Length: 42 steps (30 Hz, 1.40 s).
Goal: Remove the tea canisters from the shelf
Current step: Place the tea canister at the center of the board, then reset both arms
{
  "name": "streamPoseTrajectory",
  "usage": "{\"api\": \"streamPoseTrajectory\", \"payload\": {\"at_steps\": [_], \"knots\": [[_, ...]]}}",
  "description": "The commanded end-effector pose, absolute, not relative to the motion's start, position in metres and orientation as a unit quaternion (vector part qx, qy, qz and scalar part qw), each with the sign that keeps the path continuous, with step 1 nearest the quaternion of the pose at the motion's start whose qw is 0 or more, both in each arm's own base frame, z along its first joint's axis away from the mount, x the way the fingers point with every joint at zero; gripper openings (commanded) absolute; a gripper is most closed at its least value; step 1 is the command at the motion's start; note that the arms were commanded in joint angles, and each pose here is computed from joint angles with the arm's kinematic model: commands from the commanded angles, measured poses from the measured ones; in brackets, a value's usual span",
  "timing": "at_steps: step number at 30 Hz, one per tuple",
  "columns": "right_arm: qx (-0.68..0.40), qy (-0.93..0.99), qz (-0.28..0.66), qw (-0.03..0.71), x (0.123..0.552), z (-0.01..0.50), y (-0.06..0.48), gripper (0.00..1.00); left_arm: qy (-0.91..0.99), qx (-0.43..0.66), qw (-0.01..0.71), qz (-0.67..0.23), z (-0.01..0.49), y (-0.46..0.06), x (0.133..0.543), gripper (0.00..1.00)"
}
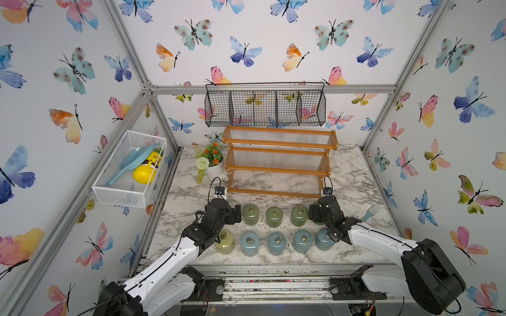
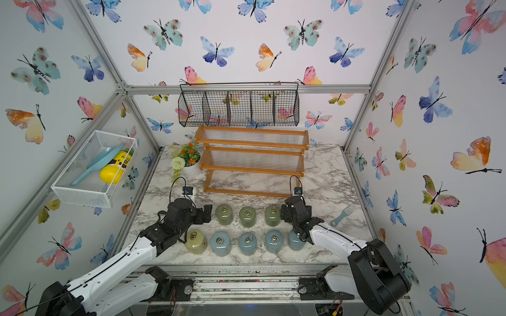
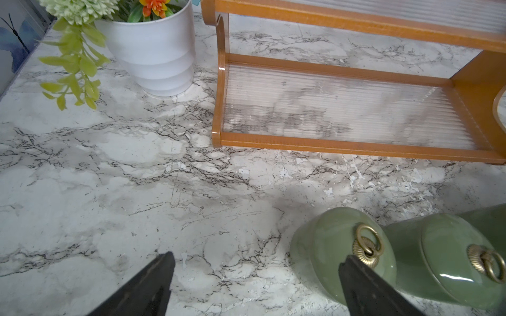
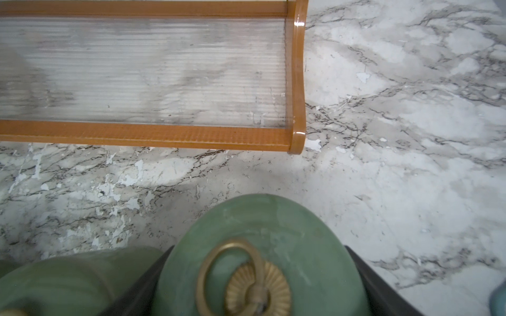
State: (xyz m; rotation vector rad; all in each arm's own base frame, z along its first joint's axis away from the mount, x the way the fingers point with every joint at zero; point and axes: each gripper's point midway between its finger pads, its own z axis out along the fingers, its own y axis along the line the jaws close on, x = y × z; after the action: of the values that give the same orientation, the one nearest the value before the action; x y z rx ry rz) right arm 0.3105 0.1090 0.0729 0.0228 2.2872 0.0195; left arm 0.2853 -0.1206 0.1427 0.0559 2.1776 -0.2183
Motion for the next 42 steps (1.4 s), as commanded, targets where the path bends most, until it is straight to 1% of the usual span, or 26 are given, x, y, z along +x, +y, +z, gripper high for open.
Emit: {"api": "streamPoseTrajectory", "payload": {"at_steps": [1,5,13,20,28,31,33,37,42], "knots": [[0.034,0.897,0.009,0.44,0.319,0.082,0.106,0.81,0.879,0.026,0.467,-0.093,0.147,-0.121,0.287,0.98],[0.035,0.899,0.011,0.437,0.317,0.08,0.106,0.83,0.88,0.027,0.465,-0.094,0.147,-0.122,0.288,0.98],[0.035,0.899,0.014,0.435,0.314,0.081,0.105,0.92,0.882,0.027,0.461,-0.092,0.144,-0.123,0.288,0.98],[0.038,0.897,0.017,0.439,0.31,0.087,0.103,0.97,0.882,0.027,0.461,-0.09,0.144,-0.122,0.288,0.98],[0.038,0.884,0.03,0.465,0.315,0.119,0.106,1.0,0.88,0.029,0.467,-0.081,0.147,-0.119,0.29,0.98],[0.033,0.877,0.015,0.48,0.32,0.133,0.103,1.0,0.876,0.028,0.475,-0.073,0.151,-0.114,0.292,0.98],[0.03,0.877,0.004,0.48,0.325,0.139,0.098,0.99,0.873,0.024,0.482,-0.067,0.156,-0.107,0.295,0.98],[0.032,0.884,0.012,0.467,0.346,0.138,0.078,1.0,0.863,0.002,0.5,-0.072,0.167,-0.088,0.304,0.98],[0.051,0.883,0.028,0.465,0.375,0.13,0.029,0.99,0.841,-0.051,0.536,-0.053,0.178,-0.043,0.321,0.98]]}}
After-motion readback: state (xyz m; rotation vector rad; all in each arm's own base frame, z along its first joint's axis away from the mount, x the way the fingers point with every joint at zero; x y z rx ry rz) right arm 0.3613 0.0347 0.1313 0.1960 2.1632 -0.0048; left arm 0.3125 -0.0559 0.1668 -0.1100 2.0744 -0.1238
